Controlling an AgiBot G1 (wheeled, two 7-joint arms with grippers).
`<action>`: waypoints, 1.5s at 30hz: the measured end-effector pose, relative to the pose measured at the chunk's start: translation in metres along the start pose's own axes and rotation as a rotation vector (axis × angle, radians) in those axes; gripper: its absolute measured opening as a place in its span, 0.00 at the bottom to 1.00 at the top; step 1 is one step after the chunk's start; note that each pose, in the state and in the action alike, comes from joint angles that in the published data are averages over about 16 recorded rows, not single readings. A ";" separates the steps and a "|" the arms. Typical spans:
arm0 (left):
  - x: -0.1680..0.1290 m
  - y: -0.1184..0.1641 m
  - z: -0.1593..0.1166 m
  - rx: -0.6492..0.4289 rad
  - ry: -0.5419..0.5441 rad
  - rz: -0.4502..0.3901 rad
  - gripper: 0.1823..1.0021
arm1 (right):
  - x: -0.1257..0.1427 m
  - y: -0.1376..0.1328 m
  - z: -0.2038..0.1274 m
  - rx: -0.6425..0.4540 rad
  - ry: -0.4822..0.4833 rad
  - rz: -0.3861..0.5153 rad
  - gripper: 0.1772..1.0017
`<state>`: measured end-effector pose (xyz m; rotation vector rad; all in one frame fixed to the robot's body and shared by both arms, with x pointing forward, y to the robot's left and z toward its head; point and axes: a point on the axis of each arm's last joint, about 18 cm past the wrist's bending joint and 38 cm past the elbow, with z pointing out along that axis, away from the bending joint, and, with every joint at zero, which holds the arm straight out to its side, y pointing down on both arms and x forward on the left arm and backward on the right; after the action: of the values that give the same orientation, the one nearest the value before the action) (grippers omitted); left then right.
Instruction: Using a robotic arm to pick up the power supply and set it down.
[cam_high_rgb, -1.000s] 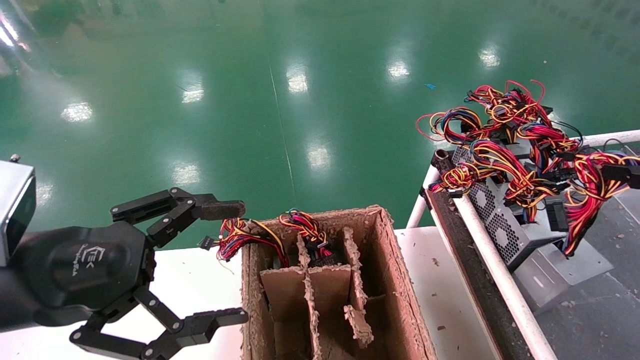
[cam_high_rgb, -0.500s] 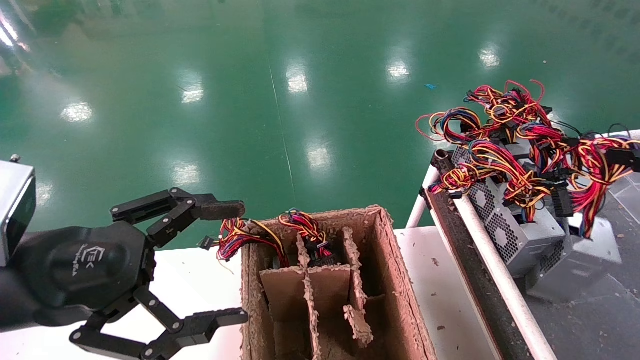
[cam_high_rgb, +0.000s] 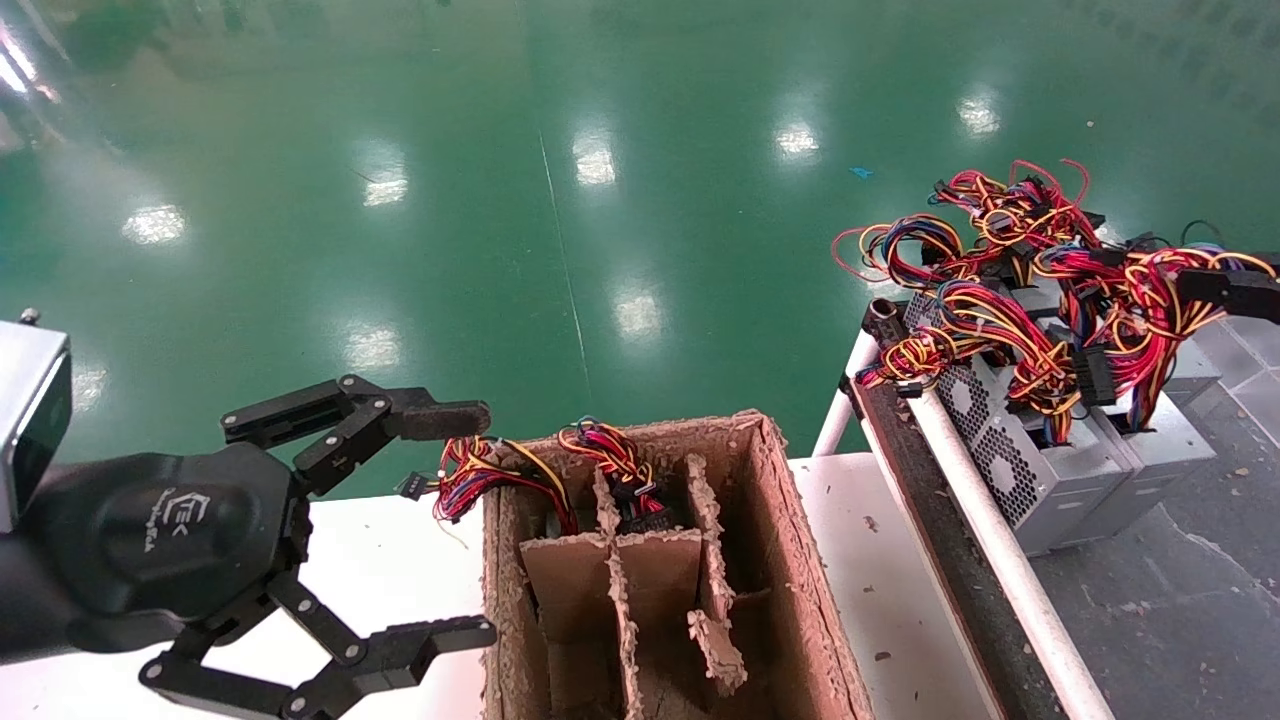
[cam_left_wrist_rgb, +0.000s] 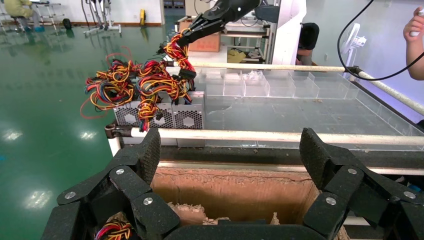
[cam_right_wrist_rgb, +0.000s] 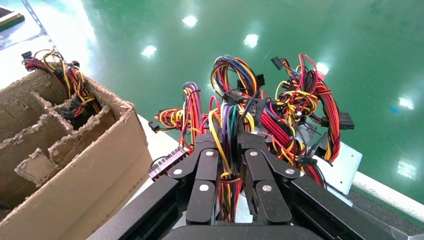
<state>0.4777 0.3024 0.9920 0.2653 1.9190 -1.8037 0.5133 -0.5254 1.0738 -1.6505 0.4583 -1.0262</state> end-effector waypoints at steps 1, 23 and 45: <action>0.000 0.000 0.000 0.000 0.000 0.000 1.00 | 0.000 0.000 0.000 0.001 0.001 0.001 0.08; 0.000 0.000 0.000 0.000 0.000 0.000 1.00 | -0.007 -0.010 0.016 0.070 -0.040 -0.009 0.39; 0.000 0.000 0.000 0.000 -0.001 0.000 1.00 | -0.081 -0.012 0.082 0.159 -0.312 -0.070 0.91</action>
<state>0.4778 0.3025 0.9920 0.2646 1.9185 -1.8041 0.5329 -0.4139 1.0497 -1.6546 0.1094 -0.8142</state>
